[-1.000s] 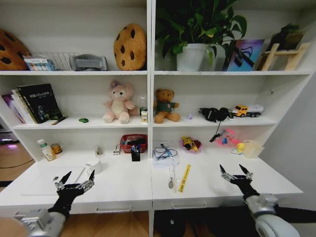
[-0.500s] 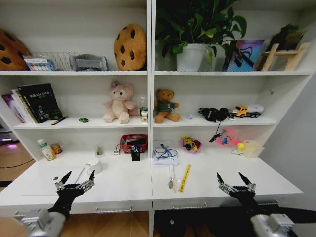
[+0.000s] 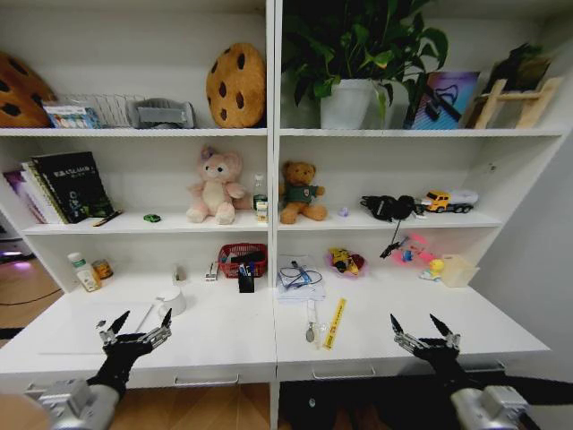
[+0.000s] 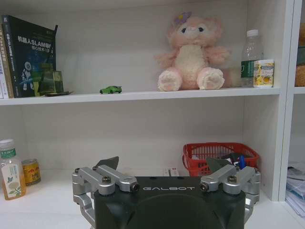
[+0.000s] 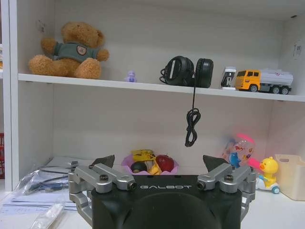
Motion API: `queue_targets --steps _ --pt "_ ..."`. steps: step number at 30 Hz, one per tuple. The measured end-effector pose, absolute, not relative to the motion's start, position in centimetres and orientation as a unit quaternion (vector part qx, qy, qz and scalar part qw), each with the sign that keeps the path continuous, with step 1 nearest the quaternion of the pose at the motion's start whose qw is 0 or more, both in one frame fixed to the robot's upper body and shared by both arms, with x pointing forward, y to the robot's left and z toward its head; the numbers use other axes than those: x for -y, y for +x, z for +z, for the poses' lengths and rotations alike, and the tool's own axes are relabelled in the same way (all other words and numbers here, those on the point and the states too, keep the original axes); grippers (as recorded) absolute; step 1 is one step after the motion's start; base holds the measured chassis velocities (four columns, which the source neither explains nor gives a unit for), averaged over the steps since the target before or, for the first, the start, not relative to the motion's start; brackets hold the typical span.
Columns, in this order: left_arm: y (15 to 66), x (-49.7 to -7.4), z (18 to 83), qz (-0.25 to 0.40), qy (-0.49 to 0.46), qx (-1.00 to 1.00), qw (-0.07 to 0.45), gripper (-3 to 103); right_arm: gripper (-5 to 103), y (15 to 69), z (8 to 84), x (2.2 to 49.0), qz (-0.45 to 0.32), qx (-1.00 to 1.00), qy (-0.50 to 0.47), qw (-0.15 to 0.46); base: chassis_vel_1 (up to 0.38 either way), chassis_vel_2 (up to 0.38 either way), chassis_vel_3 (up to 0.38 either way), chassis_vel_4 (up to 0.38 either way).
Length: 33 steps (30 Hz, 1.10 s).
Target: Organize the objects on the table.
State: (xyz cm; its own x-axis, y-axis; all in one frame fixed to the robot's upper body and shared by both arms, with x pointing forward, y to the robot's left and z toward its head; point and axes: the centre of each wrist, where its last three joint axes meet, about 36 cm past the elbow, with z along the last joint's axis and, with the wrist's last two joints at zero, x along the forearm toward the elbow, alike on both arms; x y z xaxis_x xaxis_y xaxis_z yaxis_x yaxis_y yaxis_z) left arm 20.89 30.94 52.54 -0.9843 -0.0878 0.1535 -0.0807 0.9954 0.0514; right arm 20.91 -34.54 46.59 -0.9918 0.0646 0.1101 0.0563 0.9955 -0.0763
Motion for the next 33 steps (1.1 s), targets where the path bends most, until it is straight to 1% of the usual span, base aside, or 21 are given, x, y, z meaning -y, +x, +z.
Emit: queue_targets --steps 8,14,23,33 --pt "20.89 -30.94 52.54 -0.022 0.042 0.996 0.078 100 100 20.95 46.55 34.57 0.036 0.997 -0.030 0.056 0.022 0.021 -0.020 -0.028" --pt "20.89 -30.94 52.54 -0.022 0.042 0.996 0.078 100 100 20.95 46.53 34.57 0.036 0.997 -0.030 0.057 0.125 0.136 -0.173 -0.147" --pt "20.89 -30.94 52.54 -0.022 0.042 0.996 0.078 100 100 20.96 46.52 34.57 0.036 0.997 -0.030 0.057 0.247 0.259 -0.240 -0.229" --pt "20.89 -30.94 52.54 -0.023 0.042 0.996 0.078 100 100 20.97 46.50 34.58 0.036 0.997 -0.030 0.056 0.324 0.334 -0.338 -0.341"
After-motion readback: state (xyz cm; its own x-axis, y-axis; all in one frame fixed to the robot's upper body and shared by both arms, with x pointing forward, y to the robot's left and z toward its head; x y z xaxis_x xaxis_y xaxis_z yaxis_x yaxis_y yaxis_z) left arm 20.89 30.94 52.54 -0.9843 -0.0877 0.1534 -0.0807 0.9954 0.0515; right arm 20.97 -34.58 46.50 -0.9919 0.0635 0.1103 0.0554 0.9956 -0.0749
